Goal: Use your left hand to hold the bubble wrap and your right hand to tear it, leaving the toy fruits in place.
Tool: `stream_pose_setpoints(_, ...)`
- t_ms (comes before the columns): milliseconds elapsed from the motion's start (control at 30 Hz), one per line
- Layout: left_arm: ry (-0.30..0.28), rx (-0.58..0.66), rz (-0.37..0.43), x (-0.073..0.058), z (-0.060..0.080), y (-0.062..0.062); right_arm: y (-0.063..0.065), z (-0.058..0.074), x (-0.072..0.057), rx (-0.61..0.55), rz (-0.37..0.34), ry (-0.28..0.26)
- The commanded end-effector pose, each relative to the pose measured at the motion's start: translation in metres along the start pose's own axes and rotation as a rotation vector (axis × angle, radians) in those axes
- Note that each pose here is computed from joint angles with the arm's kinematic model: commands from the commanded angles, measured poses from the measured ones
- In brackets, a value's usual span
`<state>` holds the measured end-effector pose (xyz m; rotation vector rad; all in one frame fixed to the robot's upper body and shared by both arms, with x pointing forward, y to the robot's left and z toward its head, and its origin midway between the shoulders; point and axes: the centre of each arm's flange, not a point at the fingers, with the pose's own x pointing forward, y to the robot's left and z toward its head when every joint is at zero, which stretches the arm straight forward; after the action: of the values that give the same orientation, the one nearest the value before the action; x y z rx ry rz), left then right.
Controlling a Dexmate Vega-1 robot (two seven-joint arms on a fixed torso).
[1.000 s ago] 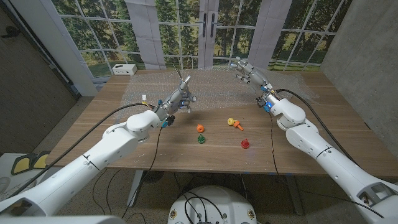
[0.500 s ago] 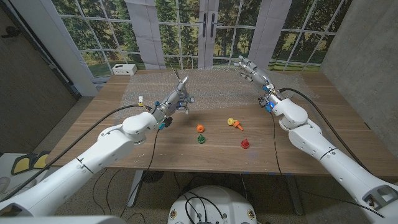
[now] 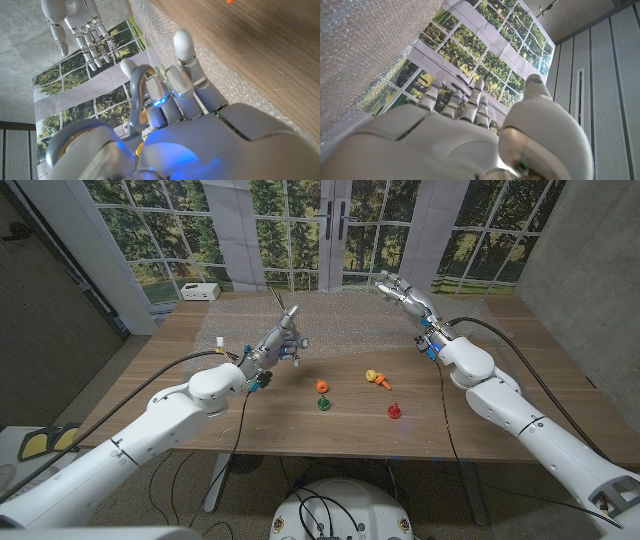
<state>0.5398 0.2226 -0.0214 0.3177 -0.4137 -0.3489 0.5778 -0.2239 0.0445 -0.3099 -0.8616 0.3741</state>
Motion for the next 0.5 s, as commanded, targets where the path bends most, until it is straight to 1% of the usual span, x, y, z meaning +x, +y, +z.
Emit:
stream_pose_setpoints(33, 0.01, 0.008, 0.0, -0.013, 0.0, 0.005, 0.002, 0.006, 0.003, -0.111, 0.009, -0.003)
stream_pose_setpoints(200, 0.026, 0.01, 0.013, -0.021, -0.003, 0.009, 0.003, 0.008, 0.003, -0.179, 0.009, -0.001)
stream_pose_setpoints(500, 0.04, 0.018, 0.007, -0.027, -0.006, 0.01, 0.007, 0.008, 0.003, -0.205, 0.011, 0.01)
